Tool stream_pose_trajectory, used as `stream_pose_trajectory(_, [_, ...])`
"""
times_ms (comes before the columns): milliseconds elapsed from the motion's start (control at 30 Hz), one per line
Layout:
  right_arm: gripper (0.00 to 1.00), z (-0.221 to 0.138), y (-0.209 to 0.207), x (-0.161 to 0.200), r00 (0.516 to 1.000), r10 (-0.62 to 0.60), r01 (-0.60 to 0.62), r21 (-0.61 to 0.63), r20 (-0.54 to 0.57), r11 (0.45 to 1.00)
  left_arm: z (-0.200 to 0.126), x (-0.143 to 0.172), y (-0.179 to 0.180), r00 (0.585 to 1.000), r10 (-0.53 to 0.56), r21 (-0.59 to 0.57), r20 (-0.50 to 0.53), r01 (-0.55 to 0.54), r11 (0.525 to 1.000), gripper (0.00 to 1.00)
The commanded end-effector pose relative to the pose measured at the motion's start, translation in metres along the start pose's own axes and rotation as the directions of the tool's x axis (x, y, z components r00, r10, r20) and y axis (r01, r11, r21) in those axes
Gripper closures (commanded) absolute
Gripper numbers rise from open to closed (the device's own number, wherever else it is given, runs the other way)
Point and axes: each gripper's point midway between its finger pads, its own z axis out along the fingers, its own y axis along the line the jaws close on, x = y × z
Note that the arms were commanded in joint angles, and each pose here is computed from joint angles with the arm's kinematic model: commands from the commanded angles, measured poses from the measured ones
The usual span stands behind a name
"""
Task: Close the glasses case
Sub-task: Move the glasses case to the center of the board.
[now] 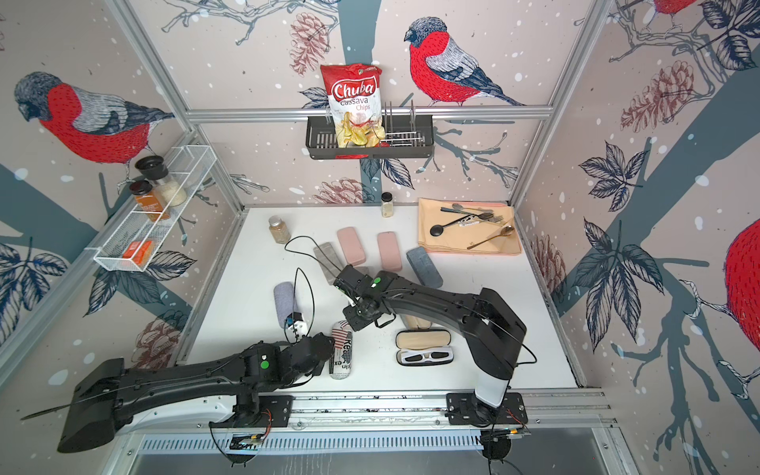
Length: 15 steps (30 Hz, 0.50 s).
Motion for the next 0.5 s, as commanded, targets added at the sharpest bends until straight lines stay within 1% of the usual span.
stream_pose_trajectory(0, [0.39,-0.019,-0.023,0.010,0.997,0.069,-0.070,0.083,0.018,0.994,0.005,-0.012,-0.025,0.996,0.086,0.047,0.023,-0.087,0.995,0.53])
stream_pose_trajectory(33, [0.34,-0.025,-0.029,0.015,0.997,0.078,-0.079,0.100,0.014,0.992,0.008,-0.013,-0.032,0.995,0.095,0.063,0.015,-0.096,0.993,0.49])
stream_pose_trajectory(67, [0.28,-0.031,-0.037,0.022,0.996,0.090,-0.091,0.126,0.010,0.988,0.011,-0.015,-0.038,0.995,0.101,0.079,0.005,-0.101,0.992,0.43])
stream_pose_trajectory(133, [0.22,-0.042,-0.059,0.031,0.991,0.130,-0.131,0.185,0.017,0.974,0.018,-0.019,-0.049,0.994,0.110,0.108,-0.010,-0.108,0.988,0.33])
stream_pose_trajectory(200, [0.20,-0.051,-0.088,0.035,0.978,0.202,-0.207,0.233,0.043,0.950,0.026,-0.023,-0.057,0.993,0.116,0.132,-0.029,-0.111,0.985,0.23])
stream_pose_trajectory(300, [0.18,-0.054,-0.121,0.035,0.949,0.302,-0.315,0.229,0.090,0.921,0.038,-0.029,-0.069,0.989,0.135,0.156,-0.054,-0.125,0.980,0.09])
stream_pose_trajectory(367, [0.18,-0.051,-0.137,0.036,0.937,0.335,-0.350,0.234,0.104,0.907,0.044,-0.033,-0.079,0.985,0.158,0.169,-0.067,-0.145,0.975,0.05])
stream_pose_trajectory(467, [0.18,-0.042,-0.152,0.036,0.927,0.363,-0.375,0.229,0.096,0.898,0.055,-0.039,-0.097,0.977,0.196,0.180,-0.083,-0.178,0.967,0.05])
